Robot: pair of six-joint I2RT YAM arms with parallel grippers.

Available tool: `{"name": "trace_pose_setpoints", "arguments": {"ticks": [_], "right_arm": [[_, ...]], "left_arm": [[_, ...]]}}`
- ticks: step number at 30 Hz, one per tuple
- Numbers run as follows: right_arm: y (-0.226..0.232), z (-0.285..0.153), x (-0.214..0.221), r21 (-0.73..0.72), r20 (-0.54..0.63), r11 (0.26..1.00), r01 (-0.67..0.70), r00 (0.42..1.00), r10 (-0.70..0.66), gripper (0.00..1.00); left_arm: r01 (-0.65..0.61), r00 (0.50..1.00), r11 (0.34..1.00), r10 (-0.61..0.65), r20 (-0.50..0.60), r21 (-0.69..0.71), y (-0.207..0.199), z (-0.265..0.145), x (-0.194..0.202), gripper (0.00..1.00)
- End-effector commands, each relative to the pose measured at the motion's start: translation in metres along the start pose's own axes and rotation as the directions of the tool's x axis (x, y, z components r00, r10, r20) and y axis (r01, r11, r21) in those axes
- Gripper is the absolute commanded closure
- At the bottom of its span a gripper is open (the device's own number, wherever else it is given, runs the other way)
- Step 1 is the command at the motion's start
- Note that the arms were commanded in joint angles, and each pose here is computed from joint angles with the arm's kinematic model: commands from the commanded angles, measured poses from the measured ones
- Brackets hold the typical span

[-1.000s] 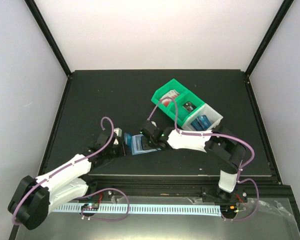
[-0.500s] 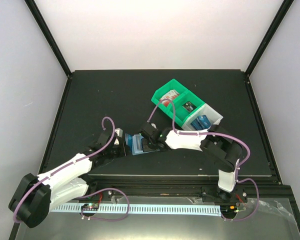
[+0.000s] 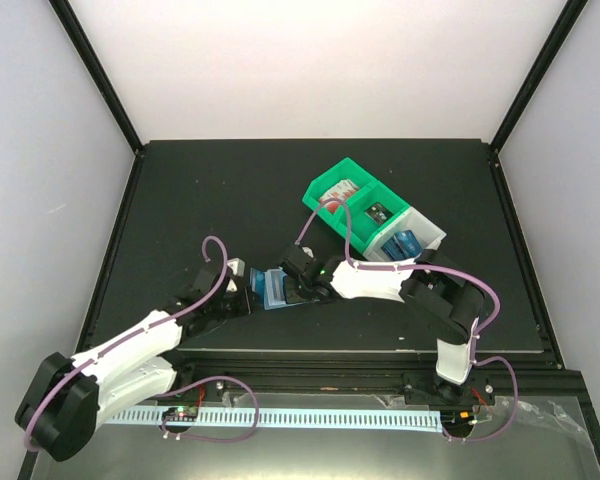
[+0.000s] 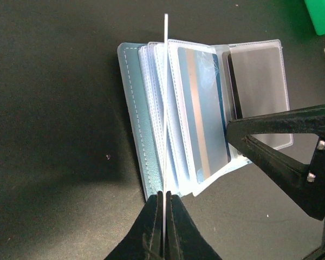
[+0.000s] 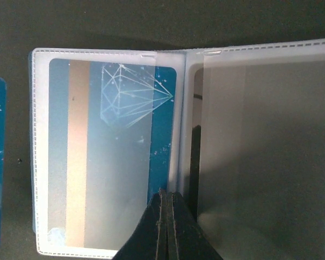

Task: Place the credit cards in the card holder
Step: Turn over the card slot in the card holder.

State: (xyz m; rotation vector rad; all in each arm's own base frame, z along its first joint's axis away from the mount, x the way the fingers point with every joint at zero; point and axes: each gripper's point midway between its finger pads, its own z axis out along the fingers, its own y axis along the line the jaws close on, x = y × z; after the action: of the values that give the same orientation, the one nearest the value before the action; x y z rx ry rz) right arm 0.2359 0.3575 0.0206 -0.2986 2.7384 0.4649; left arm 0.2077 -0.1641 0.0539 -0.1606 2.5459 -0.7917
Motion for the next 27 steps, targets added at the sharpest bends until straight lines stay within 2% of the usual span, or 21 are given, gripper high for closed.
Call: {"name": "trace_pose_setpoints", "arguments": {"ticks": [1,27], "right_arm": [[-0.013,0.013,0.016,0.046,-0.04,0.999,-0.003,0.999,0.005,0.99],[-0.018,0.014,0.019,0.047,-0.039,0.999,-0.021,0.999,0.022,0.99]], "left_arm": [[0.008,1.0,0.999,-0.009,0.021,0.043,-0.007,-0.006,-0.004,0.98],[0.028,0.998,0.996,-0.024,-0.054,0.083,-0.01,0.007,0.006,0.98]]}}
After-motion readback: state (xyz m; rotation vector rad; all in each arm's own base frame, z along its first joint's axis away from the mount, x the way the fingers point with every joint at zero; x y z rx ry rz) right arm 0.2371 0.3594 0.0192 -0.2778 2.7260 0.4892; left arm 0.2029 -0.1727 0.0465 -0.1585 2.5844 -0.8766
